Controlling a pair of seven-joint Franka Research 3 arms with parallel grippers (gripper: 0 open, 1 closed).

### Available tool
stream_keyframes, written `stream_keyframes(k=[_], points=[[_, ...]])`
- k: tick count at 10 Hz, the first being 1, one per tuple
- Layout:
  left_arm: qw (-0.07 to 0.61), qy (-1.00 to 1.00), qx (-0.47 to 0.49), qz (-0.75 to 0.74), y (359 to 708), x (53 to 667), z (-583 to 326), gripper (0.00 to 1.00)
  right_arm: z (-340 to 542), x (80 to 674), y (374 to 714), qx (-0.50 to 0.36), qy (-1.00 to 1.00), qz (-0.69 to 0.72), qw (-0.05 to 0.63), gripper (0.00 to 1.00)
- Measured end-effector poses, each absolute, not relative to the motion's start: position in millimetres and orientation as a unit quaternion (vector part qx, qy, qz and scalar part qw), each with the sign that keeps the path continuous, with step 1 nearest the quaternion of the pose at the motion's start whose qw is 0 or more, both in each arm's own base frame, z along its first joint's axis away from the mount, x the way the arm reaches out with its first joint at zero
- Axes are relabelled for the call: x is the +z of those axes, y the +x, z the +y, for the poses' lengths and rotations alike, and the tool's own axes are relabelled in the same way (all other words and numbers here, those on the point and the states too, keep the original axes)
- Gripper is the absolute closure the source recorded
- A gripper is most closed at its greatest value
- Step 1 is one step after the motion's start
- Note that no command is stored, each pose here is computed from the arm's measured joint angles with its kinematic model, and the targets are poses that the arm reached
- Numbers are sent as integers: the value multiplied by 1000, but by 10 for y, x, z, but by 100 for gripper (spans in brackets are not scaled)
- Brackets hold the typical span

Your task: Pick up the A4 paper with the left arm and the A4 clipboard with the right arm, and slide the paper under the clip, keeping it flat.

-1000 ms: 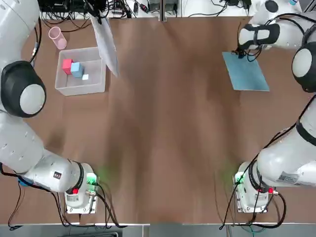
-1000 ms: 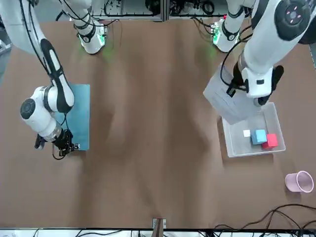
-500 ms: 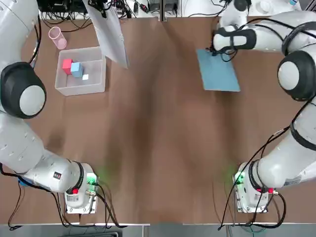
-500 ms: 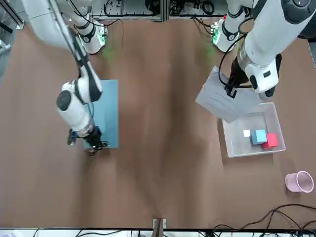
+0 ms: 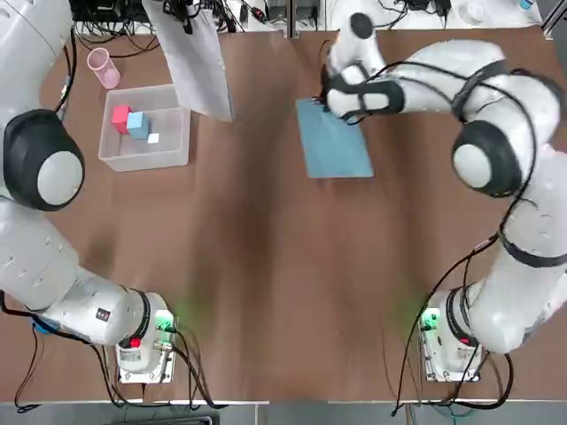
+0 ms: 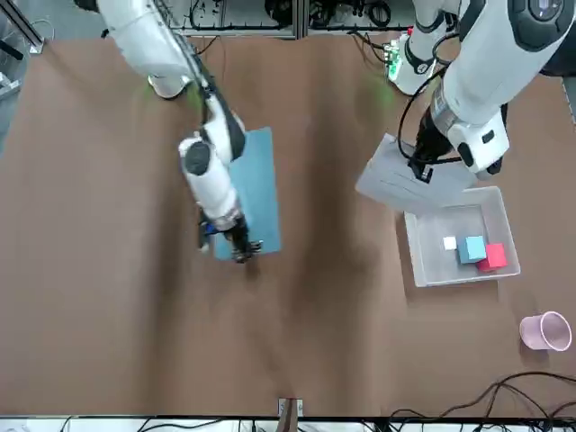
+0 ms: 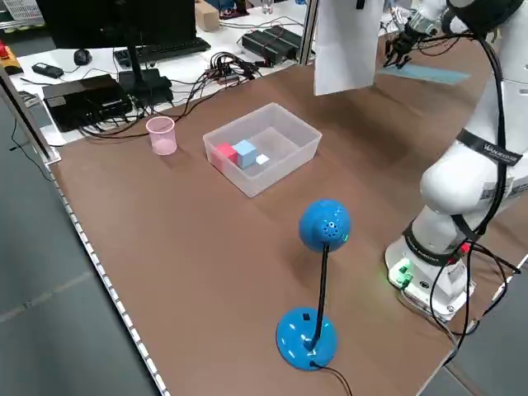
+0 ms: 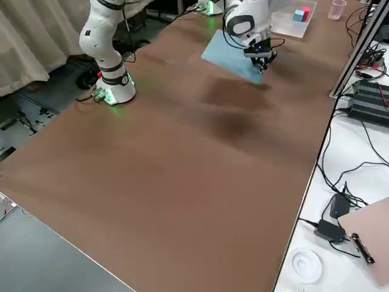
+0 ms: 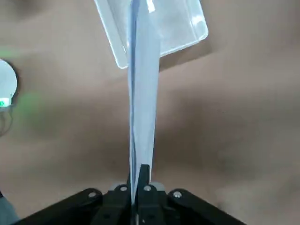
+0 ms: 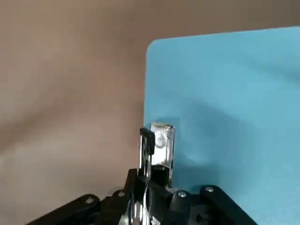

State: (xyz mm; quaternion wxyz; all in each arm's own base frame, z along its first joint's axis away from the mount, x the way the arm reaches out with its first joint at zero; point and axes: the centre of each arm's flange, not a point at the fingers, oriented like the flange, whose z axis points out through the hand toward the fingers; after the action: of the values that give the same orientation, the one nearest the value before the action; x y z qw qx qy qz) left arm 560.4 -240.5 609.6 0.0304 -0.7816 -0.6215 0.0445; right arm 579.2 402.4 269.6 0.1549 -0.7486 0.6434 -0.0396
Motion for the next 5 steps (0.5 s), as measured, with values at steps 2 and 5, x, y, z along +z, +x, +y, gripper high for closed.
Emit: stream_keyframes(k=[2, 5], points=[[36, -759, 46, -649, 5639, 6027, -2414, 99, 4551, 2483, 5693, -70, -747, 643, 156, 96], [39, -747, 47, -662, 5659, 5982, -2418, 99, 5221, 2267, 5559, -98, -727, 656, 180, 96]])
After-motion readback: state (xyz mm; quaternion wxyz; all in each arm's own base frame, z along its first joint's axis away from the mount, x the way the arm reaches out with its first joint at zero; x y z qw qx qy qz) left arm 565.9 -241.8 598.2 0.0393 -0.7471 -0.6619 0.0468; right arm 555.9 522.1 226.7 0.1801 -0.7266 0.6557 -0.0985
